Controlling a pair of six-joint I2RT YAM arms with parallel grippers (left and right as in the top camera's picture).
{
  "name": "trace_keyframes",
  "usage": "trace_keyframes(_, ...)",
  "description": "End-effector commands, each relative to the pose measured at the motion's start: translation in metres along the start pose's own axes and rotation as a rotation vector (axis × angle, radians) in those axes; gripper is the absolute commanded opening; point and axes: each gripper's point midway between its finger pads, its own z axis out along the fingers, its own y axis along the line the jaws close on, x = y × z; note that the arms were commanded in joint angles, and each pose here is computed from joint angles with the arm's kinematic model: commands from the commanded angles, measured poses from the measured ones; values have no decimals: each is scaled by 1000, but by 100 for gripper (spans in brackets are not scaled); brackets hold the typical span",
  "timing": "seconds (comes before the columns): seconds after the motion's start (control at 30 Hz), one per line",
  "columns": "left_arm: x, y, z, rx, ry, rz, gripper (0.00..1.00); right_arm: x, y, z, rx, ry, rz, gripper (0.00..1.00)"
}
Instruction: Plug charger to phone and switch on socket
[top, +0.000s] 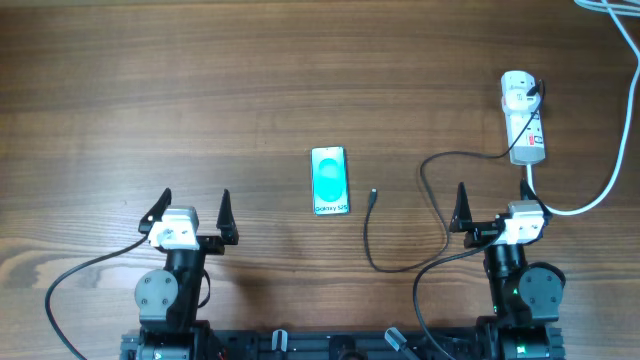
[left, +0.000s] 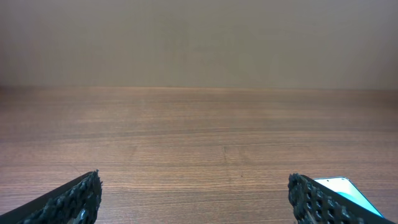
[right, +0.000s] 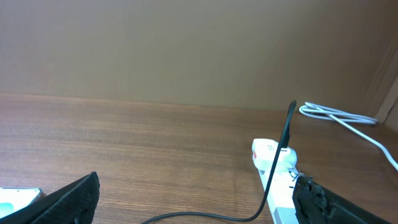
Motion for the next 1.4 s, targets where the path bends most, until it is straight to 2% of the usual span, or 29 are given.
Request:
trace_keyframes(0.0, 3, -1, 0, 6, 4, 11, 100, -1, 1, 0, -11, -6, -18, 100)
trace_keyframes(1.2, 3, -1, 0, 7, 3, 11, 100, -1, 2, 0, -11, -6, -18, 100)
trace_keyframes(1.27, 2, -10, 0, 58, 0, 4, 100, -1, 2, 0, -11, -6, -18, 100)
trace_keyframes(1.37, 2, -10, 0, 59, -1, 4, 100, -1, 2, 0, -11, -6, -18, 100)
